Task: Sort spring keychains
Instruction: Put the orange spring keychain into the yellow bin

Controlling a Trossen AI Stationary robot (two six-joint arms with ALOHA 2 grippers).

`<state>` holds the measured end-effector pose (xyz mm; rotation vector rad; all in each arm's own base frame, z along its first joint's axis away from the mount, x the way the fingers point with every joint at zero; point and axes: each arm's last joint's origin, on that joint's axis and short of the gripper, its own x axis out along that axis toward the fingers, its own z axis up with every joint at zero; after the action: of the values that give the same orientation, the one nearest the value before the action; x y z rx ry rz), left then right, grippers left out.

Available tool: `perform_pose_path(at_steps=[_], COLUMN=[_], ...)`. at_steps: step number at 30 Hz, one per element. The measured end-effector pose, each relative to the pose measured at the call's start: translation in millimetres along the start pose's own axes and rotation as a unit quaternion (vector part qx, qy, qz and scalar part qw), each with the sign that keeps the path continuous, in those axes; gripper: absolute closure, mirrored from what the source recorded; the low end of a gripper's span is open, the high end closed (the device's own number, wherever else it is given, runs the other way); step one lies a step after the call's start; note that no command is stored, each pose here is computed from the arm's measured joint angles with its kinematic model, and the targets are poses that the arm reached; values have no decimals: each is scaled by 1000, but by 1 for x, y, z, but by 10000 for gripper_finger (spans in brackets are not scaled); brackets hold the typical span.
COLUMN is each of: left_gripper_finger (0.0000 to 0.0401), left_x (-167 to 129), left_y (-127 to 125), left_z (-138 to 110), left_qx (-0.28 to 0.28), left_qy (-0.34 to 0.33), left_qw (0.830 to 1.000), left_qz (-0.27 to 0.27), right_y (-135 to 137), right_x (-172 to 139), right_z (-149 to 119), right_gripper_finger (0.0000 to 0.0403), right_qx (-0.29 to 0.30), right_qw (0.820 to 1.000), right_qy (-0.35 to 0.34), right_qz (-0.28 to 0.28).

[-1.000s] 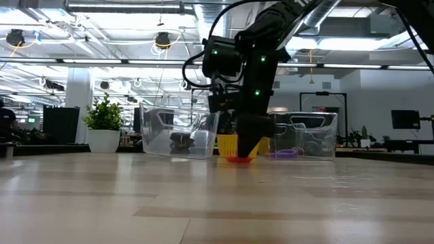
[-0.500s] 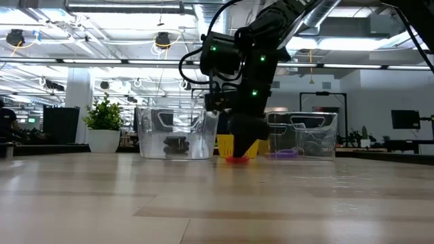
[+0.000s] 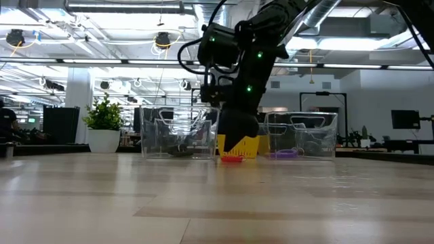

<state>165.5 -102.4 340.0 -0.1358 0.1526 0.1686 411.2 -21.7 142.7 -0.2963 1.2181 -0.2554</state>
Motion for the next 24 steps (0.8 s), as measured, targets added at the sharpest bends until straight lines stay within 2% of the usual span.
perform_pose_path(at_steps=[10, 16, 19, 24], left_gripper_finger=[397, 397, 397, 397], left_x=[0, 0, 0, 0], left_y=[0, 0, 0, 0], left_z=[0, 0, 0, 0], left_qx=[0, 0, 0, 0], left_qy=[0, 0, 1, 2], left_qw=[1000, 1000, 1000, 1000], left_qz=[0, -1, -1, -5], right_y=[19, 21, 20, 15], right_x=[-17, -33, -29, -12], right_z=[2, -2, -7, -21], right_gripper_finger=[403, 403, 403, 403], right_qx=[-16, -18, -13, -2], right_qw=[998, 998, 997, 998], right_qy=[-4, -8, -7, 0], right_qz=[-60, -65, -77, -64])
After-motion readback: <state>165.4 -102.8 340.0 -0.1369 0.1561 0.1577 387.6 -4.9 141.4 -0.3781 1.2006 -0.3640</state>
